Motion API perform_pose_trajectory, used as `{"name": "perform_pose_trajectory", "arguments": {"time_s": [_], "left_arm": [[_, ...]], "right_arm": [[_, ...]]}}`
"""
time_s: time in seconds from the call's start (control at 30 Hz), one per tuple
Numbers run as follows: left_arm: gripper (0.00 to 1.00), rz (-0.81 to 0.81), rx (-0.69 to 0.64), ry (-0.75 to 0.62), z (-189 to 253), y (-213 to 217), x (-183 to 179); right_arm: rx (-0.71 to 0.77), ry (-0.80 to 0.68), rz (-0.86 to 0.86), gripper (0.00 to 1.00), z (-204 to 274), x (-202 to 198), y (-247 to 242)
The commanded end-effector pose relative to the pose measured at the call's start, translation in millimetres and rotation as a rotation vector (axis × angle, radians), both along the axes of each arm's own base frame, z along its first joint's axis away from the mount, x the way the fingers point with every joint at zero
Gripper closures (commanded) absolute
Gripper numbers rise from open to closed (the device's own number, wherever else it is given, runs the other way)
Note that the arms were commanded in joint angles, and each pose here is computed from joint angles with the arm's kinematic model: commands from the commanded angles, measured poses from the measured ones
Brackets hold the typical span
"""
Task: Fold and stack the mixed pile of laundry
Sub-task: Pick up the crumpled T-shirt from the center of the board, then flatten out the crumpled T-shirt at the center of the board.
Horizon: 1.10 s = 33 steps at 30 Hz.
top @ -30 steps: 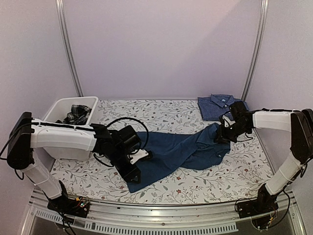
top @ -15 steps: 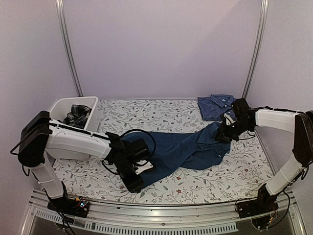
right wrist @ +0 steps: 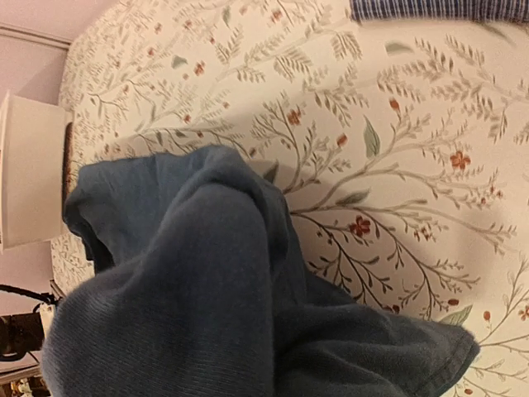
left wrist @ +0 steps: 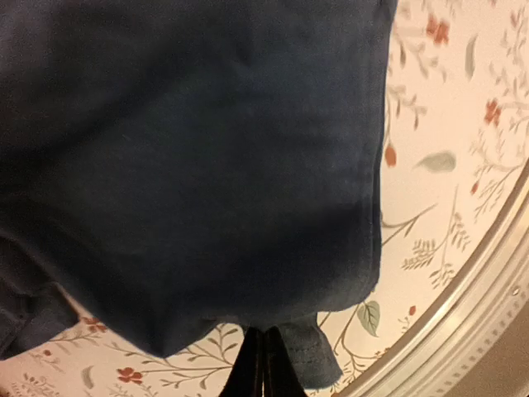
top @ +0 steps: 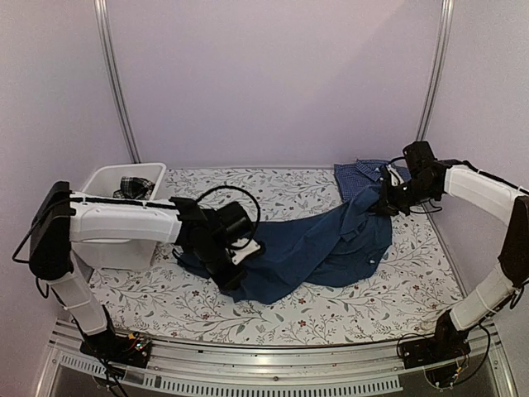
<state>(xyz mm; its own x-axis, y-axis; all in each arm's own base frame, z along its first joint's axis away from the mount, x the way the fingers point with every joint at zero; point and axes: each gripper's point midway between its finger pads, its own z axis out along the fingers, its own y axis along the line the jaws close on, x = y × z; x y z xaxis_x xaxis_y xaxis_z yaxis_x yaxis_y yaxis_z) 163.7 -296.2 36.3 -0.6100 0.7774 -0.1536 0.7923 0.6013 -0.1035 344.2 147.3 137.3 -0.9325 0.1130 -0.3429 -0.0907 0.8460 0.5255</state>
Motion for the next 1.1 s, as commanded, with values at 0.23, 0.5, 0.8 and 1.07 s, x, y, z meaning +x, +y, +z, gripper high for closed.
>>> {"name": "perform_pose_trajectory", "arguments": {"time_s": [0.23,0.5,0.8,1.07], "left_arm": [[1.00,0.414,-0.591,-0.539,288.9,3.3,178.5],[1.00,0.351,-0.693,-0.610,343.3,14.2,156.3],[1.00,0.375,-0.462,-0.335,192.9,39.9,111.0],[1.00,0.424,-0.269,-0.187,111.0,47.8,108.6]], "right_arm": [[0.109,-0.546,-0.007,1.00,236.9,49.5,-10.8],[0.183,-0.593,-0.047,1.00,270.1,19.8,-12.8],[0.297,0.102,-0.061,1.00,49.9,-106.0,9.0],[0.324,0.454,0.007,1.00,-41.0,-181.5,22.7]]}}
